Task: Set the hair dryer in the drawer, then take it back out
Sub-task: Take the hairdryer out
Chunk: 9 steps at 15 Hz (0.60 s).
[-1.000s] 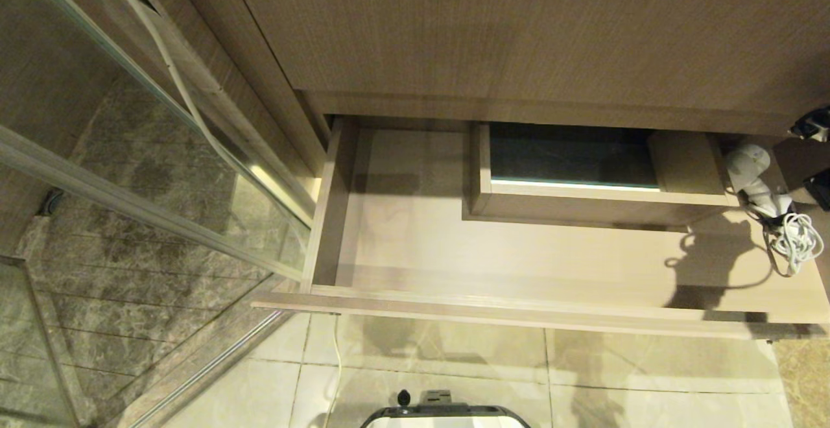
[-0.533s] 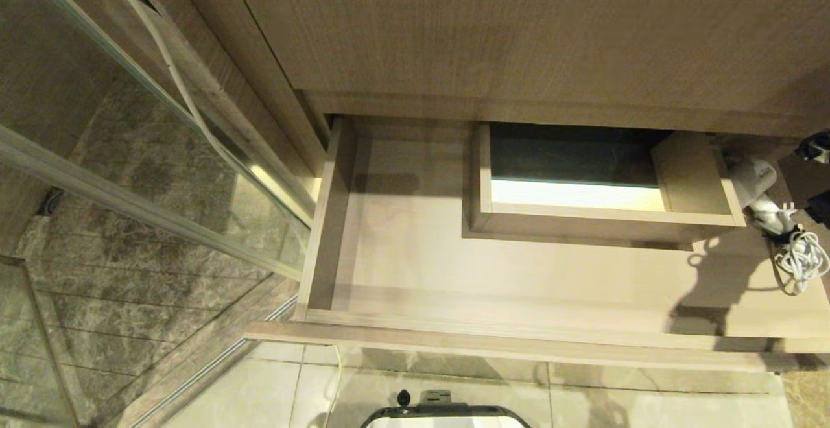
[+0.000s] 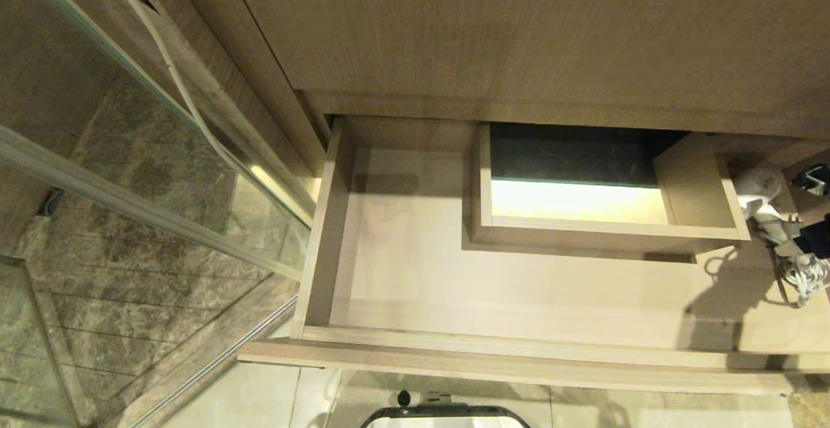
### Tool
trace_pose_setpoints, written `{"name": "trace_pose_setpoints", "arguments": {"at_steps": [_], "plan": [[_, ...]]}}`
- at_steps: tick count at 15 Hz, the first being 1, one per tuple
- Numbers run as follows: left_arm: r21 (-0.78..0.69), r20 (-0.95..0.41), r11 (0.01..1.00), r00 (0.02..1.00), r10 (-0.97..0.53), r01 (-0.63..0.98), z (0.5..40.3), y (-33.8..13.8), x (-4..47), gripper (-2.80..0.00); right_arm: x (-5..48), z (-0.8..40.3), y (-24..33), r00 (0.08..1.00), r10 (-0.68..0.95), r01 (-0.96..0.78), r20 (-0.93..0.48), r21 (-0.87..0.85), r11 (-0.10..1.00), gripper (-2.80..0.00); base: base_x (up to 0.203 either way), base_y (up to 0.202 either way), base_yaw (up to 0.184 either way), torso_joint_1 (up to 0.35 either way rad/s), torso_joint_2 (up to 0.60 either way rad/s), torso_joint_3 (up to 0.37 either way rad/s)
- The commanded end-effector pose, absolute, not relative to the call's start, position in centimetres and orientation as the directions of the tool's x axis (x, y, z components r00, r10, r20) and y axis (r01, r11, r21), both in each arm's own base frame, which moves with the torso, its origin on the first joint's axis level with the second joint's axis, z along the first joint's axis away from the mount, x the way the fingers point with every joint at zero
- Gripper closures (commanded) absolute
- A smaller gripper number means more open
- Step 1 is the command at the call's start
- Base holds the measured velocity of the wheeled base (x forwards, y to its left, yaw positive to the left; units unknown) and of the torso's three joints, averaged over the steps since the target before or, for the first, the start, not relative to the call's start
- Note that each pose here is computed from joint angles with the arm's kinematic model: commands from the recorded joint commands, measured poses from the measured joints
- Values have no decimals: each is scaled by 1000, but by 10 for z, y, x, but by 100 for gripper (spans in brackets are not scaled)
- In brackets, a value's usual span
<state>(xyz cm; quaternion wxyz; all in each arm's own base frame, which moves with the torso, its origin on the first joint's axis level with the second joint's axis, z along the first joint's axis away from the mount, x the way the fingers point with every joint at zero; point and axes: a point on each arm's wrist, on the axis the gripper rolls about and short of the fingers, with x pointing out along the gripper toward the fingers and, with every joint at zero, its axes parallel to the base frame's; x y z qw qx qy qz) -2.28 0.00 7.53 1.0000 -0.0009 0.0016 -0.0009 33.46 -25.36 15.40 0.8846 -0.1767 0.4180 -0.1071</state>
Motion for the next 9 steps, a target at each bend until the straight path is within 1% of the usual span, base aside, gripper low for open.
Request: {"name": "trace_pose_setpoints", "arguments": {"at_steps": [1,2,4,9], "plan": [[-2,-5,1000,1000,-2,2,75,0,-23,0,339,131,-266,612,-296,23,-734,-357,934,-280,0,0,0,0,0,0],[-2,-5,1000,1000,-2,2,75,0,-23,0,341,125,-270,625,-262,5,-735,-332,943,-280,0,0,0,0,0,0],[-2,-5,1000,1000,-2,2,75,0,-23,0,351,120,-280,646,-260,-8,-718,-347,938,-280,0,0,0,0,0,0],[-2,-5,1000,1000,-2,2,75,0,-23,0,369,88,-295,639,-239,-36,-731,-339,940,-280,0,0,0,0,0,0]]}}
